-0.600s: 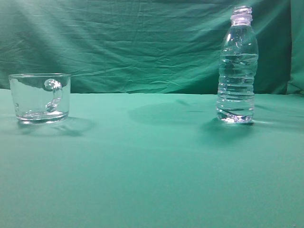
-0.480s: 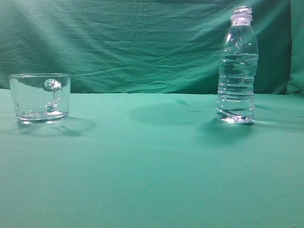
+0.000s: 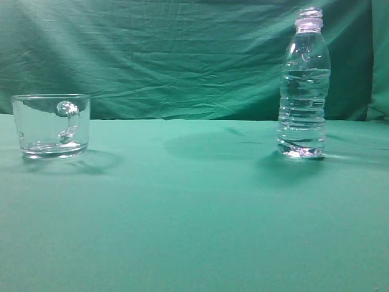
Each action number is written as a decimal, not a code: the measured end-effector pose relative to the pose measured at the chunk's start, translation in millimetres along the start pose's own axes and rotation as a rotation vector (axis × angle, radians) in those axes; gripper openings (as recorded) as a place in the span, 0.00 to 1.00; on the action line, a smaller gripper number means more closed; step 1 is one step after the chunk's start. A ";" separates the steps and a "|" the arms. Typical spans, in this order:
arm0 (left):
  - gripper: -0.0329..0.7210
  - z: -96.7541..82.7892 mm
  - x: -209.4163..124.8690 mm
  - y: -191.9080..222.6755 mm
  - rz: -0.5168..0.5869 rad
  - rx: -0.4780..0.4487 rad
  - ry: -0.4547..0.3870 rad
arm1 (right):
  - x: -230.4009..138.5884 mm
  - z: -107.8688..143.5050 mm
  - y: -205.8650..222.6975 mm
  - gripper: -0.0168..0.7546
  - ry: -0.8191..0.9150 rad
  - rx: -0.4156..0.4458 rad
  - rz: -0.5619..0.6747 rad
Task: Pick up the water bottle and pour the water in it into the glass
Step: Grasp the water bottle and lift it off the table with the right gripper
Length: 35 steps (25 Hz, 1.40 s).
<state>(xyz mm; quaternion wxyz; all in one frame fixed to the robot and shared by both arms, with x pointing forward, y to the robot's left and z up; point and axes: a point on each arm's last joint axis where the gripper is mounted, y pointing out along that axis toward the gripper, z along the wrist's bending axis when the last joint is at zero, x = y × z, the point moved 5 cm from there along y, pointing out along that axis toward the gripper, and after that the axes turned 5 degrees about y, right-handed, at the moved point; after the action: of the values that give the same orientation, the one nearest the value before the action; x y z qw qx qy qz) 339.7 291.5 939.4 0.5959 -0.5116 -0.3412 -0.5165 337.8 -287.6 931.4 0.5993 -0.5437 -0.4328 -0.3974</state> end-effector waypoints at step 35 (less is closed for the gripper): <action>0.04 0.0 0.0 0.0 0.000 0.000 0.000 | 84.6 -4.7 -9.6 0.02 0.252 0.011 -0.398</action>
<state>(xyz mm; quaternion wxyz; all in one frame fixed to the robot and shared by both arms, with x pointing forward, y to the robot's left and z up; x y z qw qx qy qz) 339.7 291.5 939.4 0.5959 -0.5116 -0.3412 -0.5165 355.3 -293.7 1014.6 0.5614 -0.3904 -0.4556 -0.5699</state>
